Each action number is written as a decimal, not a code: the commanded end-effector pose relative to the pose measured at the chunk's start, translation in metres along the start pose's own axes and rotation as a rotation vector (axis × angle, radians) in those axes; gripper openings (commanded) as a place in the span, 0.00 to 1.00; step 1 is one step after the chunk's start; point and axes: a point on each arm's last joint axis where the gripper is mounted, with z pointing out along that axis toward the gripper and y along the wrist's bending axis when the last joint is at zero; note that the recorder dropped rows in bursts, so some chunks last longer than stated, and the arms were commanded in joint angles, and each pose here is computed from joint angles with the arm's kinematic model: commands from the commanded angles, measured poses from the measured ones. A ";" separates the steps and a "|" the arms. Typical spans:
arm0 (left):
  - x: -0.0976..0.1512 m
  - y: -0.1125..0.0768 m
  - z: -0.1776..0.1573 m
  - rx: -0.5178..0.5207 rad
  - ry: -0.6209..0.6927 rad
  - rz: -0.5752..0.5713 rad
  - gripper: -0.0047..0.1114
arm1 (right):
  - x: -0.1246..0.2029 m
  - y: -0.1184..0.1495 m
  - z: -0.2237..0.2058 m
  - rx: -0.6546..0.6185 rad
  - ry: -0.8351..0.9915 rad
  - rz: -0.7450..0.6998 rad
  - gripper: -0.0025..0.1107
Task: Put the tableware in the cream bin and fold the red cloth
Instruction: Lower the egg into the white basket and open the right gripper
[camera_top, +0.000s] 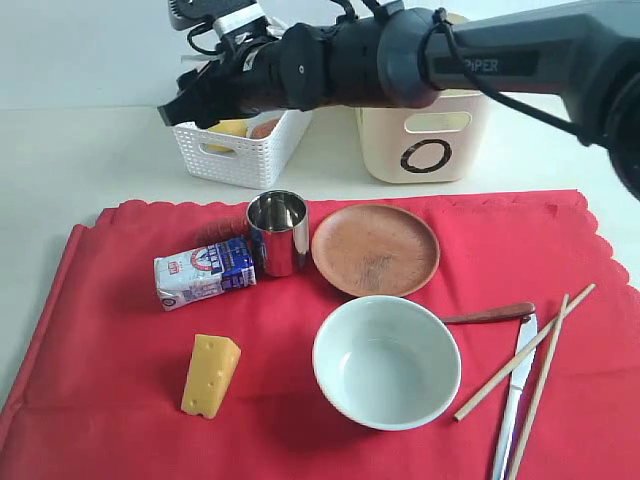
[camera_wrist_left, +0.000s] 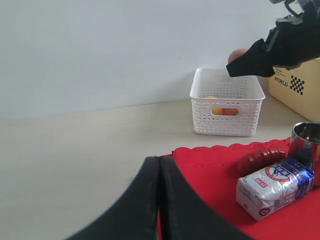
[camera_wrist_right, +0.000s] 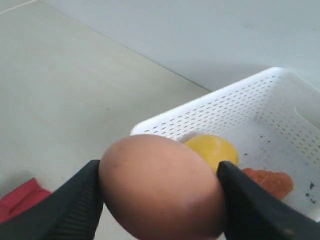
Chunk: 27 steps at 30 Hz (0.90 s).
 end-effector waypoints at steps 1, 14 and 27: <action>0.001 0.000 0.000 -0.005 -0.004 -0.004 0.05 | 0.002 -0.021 0.015 0.035 -0.014 0.065 0.02; 0.001 0.000 0.000 -0.005 -0.004 -0.005 0.05 | 0.004 -0.028 0.023 0.049 -0.027 0.058 0.26; 0.001 0.000 0.000 -0.005 -0.004 -0.005 0.05 | 0.002 -0.037 0.022 0.067 -0.050 0.073 0.51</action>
